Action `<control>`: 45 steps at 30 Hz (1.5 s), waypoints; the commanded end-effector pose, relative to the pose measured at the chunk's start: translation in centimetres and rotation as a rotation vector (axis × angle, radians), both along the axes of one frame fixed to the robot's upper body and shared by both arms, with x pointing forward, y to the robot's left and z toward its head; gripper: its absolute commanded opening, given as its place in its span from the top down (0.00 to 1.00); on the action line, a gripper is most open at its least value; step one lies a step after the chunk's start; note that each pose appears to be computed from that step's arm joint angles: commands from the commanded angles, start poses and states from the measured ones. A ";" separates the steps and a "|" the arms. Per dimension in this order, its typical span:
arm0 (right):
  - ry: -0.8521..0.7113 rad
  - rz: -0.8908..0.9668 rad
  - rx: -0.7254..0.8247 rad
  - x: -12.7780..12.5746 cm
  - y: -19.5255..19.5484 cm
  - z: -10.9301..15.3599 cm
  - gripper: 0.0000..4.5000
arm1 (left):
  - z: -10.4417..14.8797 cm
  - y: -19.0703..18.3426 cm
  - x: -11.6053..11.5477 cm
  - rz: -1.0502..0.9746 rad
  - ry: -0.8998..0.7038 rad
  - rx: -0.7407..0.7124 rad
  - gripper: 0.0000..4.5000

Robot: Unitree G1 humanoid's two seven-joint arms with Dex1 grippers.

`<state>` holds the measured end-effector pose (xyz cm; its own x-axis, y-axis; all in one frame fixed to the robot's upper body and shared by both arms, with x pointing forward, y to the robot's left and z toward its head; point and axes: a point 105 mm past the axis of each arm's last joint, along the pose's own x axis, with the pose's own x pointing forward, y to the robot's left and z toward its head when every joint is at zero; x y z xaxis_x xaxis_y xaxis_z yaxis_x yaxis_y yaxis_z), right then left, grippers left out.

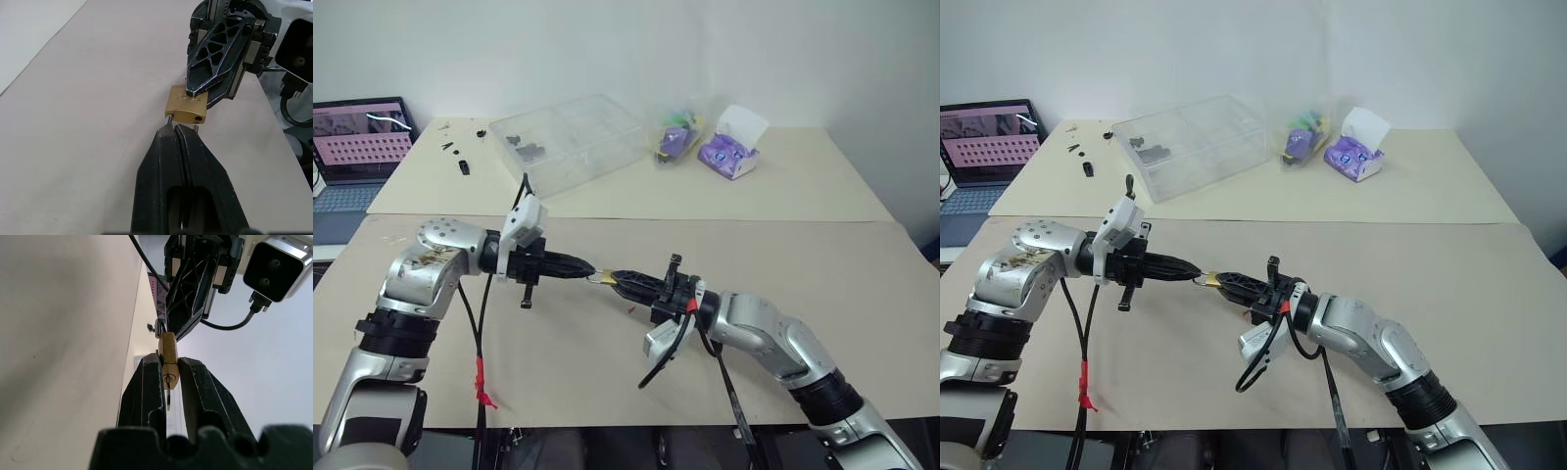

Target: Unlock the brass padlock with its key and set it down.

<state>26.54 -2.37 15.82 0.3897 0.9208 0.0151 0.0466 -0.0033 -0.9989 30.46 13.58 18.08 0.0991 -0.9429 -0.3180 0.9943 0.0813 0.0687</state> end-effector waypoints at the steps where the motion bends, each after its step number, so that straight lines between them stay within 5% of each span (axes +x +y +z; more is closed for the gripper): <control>1: -0.048 0.006 0.045 -0.2 -0.1 1.7 0.98 | 1.3 -0.2 0.0 -0.007 -0.069 -0.004 0.99; 20: -0.044 -0.008 0.115 0.4 0.2 4.0 0.98 | 1.0 -0.4 0.3 0.019 -0.090 -0.005 0.99; 45: 0.081 0.046 0.110 -1.2 0.6 3.4 0.98 | 1.5 -0.4 1.2 0.054 -0.127 -0.025 0.99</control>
